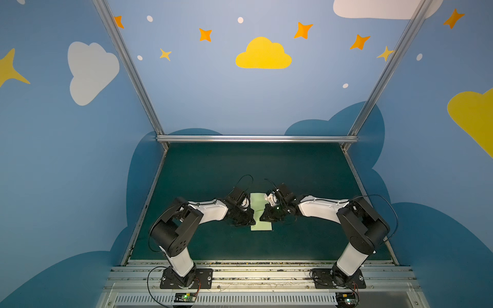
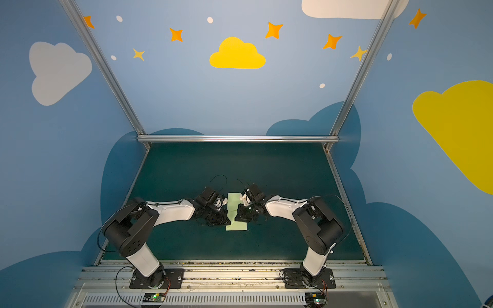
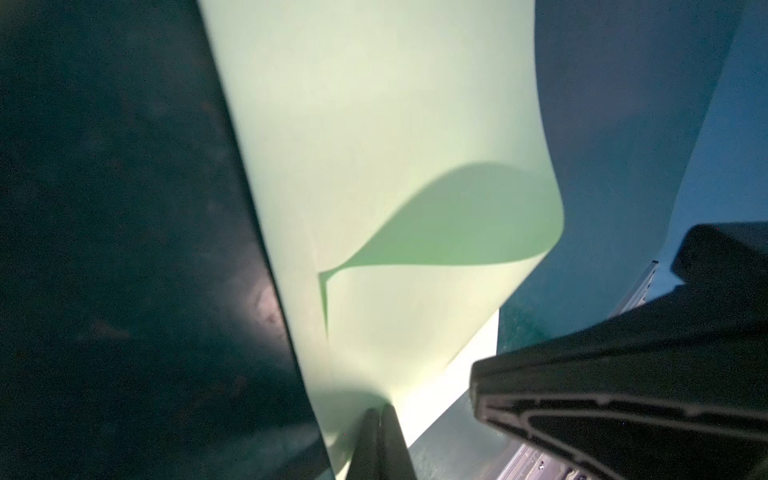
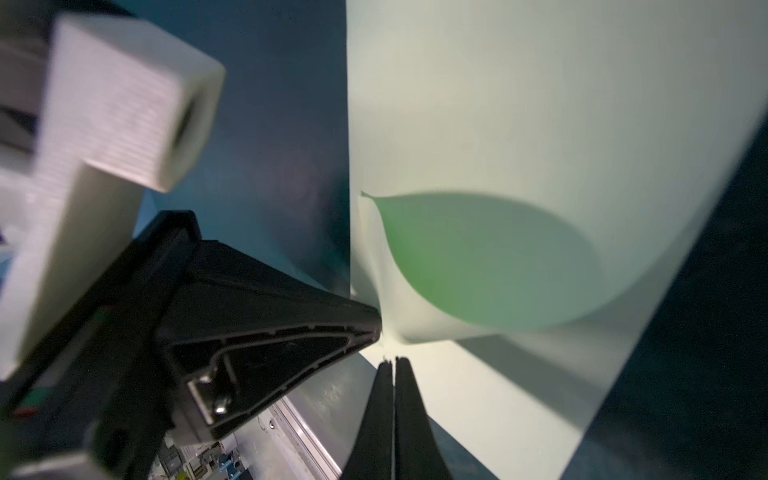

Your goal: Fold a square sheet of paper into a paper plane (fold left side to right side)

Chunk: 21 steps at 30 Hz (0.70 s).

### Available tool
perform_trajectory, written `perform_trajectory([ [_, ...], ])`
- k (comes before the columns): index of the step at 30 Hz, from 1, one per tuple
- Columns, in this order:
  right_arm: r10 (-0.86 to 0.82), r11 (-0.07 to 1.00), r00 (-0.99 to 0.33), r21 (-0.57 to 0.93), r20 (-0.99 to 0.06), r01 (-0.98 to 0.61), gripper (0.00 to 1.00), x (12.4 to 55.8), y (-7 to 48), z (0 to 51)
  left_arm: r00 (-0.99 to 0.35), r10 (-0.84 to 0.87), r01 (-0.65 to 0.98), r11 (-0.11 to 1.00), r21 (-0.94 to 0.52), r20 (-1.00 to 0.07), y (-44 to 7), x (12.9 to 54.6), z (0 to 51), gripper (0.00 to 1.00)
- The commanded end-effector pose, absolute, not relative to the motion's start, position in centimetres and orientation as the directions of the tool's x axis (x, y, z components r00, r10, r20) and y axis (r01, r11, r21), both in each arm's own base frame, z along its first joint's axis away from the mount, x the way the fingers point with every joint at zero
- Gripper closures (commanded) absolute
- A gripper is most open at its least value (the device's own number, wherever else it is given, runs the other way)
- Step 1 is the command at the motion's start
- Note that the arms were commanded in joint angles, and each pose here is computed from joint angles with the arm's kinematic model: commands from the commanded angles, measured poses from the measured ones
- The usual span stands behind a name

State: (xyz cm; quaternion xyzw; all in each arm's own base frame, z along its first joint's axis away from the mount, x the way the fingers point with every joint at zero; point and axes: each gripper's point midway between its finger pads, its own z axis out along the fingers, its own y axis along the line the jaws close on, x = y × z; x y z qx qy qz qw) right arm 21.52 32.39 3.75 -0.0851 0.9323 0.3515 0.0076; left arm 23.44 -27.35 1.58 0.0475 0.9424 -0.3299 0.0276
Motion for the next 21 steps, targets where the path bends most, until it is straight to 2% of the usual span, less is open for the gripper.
perform_trajectory([
  [1,-0.181,0.746,-0.979,0.636,-0.089,-0.196,1.0,21.3,32.9,3.4,-0.995,0.089,0.101,0.814,-0.571,-0.05,-26.3,22.5,-0.1,0.97],
  [10,-0.198,0.762,-0.978,0.618,-0.066,-0.196,1.0,21.5,33.3,1.8,-0.995,0.091,0.099,0.815,-0.571,-0.043,-26.3,22.5,-0.3,0.96],
  [21,-0.142,0.792,-0.99,0.597,-0.021,-0.127,1.0,23.0,30.1,-0.2,-0.994,0.098,0.102,0.815,-0.571,-0.039,-26.2,22.3,-0.3,0.97],
])
